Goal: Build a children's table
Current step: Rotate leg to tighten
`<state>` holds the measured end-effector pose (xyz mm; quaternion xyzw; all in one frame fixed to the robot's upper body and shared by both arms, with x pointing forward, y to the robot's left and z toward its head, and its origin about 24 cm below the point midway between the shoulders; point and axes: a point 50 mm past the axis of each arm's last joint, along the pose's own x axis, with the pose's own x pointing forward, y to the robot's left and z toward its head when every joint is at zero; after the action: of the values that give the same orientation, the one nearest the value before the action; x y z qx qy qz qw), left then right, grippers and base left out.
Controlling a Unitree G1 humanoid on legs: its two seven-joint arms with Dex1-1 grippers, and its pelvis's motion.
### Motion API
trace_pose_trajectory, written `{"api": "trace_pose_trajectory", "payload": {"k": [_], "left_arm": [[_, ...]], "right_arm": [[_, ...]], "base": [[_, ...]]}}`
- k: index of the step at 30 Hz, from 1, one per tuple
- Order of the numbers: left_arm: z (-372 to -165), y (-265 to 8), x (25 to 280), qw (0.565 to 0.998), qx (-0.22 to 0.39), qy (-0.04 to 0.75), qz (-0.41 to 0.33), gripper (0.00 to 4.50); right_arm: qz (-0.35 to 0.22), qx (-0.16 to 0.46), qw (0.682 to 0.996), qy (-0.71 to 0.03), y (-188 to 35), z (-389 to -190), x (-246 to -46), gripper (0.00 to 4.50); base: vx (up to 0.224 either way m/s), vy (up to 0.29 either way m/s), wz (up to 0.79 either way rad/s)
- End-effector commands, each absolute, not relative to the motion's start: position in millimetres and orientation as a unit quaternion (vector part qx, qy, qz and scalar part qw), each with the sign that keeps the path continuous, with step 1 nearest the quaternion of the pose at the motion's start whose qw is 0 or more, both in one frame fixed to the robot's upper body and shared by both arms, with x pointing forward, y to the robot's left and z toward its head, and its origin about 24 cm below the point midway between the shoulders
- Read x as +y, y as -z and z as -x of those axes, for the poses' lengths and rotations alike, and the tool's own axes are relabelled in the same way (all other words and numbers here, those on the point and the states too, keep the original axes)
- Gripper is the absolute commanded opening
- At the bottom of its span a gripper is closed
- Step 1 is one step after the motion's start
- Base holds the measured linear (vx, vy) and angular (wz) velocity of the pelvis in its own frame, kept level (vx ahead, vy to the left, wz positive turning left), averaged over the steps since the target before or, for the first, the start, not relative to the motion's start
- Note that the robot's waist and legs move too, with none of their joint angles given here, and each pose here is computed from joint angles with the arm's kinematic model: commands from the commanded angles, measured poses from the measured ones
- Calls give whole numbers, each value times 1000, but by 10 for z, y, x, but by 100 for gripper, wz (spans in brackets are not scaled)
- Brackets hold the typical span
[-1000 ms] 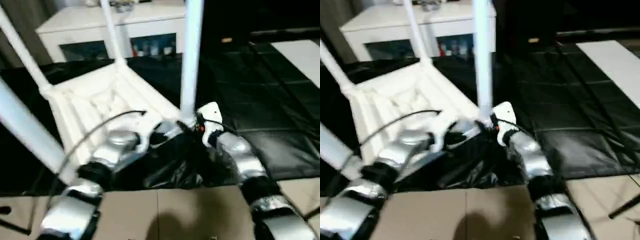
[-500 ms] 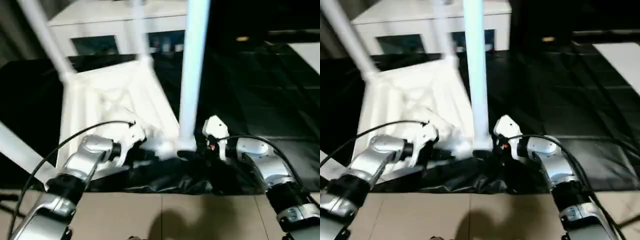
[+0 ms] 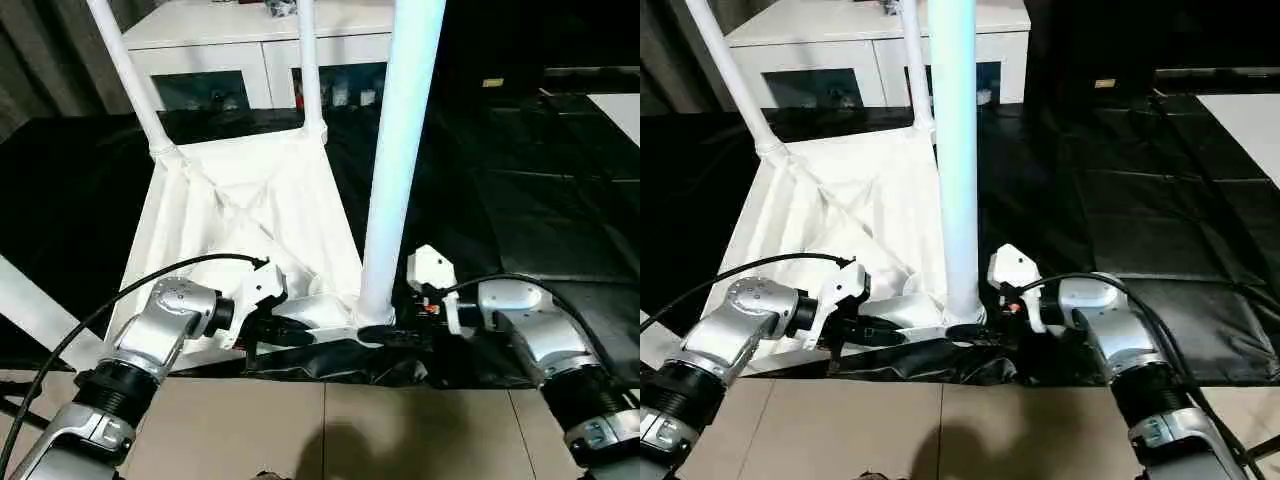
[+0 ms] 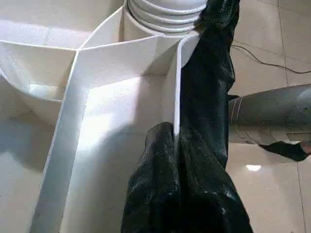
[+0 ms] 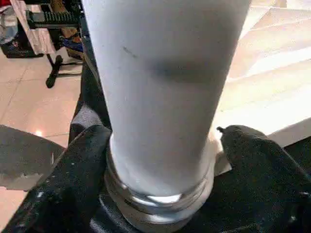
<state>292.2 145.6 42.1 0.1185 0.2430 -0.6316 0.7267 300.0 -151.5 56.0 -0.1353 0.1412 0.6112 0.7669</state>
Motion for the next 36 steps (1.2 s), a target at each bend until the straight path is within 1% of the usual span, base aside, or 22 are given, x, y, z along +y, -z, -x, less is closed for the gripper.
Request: {"api": "trace_pose_trajectory", "payload": {"k": [1, 3, 4, 7, 8, 9, 11, 13, 14, 15, 18, 19, 21, 22, 25, 26, 28, 30, 33, 34, 35, 36], "left_arm": [[-2913, -487, 1426, 718, 233, 646, -116, 0], [-2910, -484, 1419, 718, 233, 645, -116, 0], [-2908, -483, 1418, 718, 233, 645, -116, 0], [-2903, -479, 1418, 718, 234, 645, -115, 0], [-2898, -474, 1418, 719, 234, 644, -115, 0], [-2897, -473, 1418, 719, 234, 644, -115, 0], [-2902, -464, 1414, 725, 233, 638, -116, 0], [-2929, -453, 1397, 738, 229, 623, -121, 0], [-2992, -434, 1373, 761, 224, 595, -130, 0], [-3024, -423, 1360, 772, 224, 580, -132, 0], [-3067, -411, 1334, 788, 224, 559, -128, 0], [-3149, -402, 1257, 817, 219, 522, -112, 0], [-3222, -398, 1190, 839, 217, 488, -105, 0], [-3297, -398, 1124, 861, 215, 451, -98, 0], [-3401, -418, 1038, 890, 210, 398, -75, 0], [-3401, -418, 1038, 890, 210, 398, -75, 0], [-3501, -474, 947, 910, 194, 359, -69, 0], [-3540, -507, 912, 917, 184, 348, -72, 0], [-3547, -522, 887, 913, 180, 359, -75, 0], [-3535, -523, 885, 909, 180, 369, -77, 0], [-3520, -516, 884, 904, 181, 380, -79, 0], [-3501, -507, 885, 898, 182, 393, -81, 0]], "right_arm": [[131, 128, 769, -613, -621, -3015, -1494, 360], [129, 129, 771, -611, -617, -3026, -1483, 340], [128, 130, 771, -610, -613, -3027, -1477, 340], [125, 131, 772, -609, -602, -3030, -1449, 307], [123, 131, 773, -608, -593, -3027, -1436, 307], [122, 131, 773, -608, -590, -3026, -1434, 287], [118, 127, 781, -600, -575, -3033, -1412, 281], [115, 119, 801, -576, -559, -3072, -1389, 272], [109, 117, 833, -530, -531, -3151, -1364, 272], [107, 117, 846, -509, -515, -3184, -1348, 269], [103, 115, 863, -481, -494, -3223, -1319, 269], [84, 117, 890, -432, -453, -3274, -1249, 268], [74, 123, 909, -390, -415, -3311, -1178, 267], [76, 130, 927, -344, -374, -3347, -1106, 267], [68, 143, 948, -276, -323, -3399, -1015, 267], [68, 143, 948, -276, -323, -3399, -1015, 267], [72, 148, 955, -248, -296, -3436, -855, 267], [79, 148, 953, -253, -293, -3447, -768, 267], [59, 140, 949, -275, -315, -3446, -688, 267], [58, 131, 947, -289, -337, -3438, -670, 302], [61, 118, 943, -306, -363, -3426, -657, 323], [66, 107, 939, -320, -385, -3417, -656, 323]], "base": [[0, 0, 0], [0, 0, 0], [0, 0, 0], [0, 0, 0], [0, 0, 0], [0, 0, 0], [0, 0, 0], [0, 0, 0], [0, 0, 0], [0, 0, 0], [0, 0, 0], [0, 0, 0], [0, 0, 0], [0, 0, 0], [0, 0, 0], [0, 0, 0], [0, 0, 0], [0, 0, 0], [0, 0, 0], [0, 0, 0], [0, 0, 0], [0, 0, 0]]}}
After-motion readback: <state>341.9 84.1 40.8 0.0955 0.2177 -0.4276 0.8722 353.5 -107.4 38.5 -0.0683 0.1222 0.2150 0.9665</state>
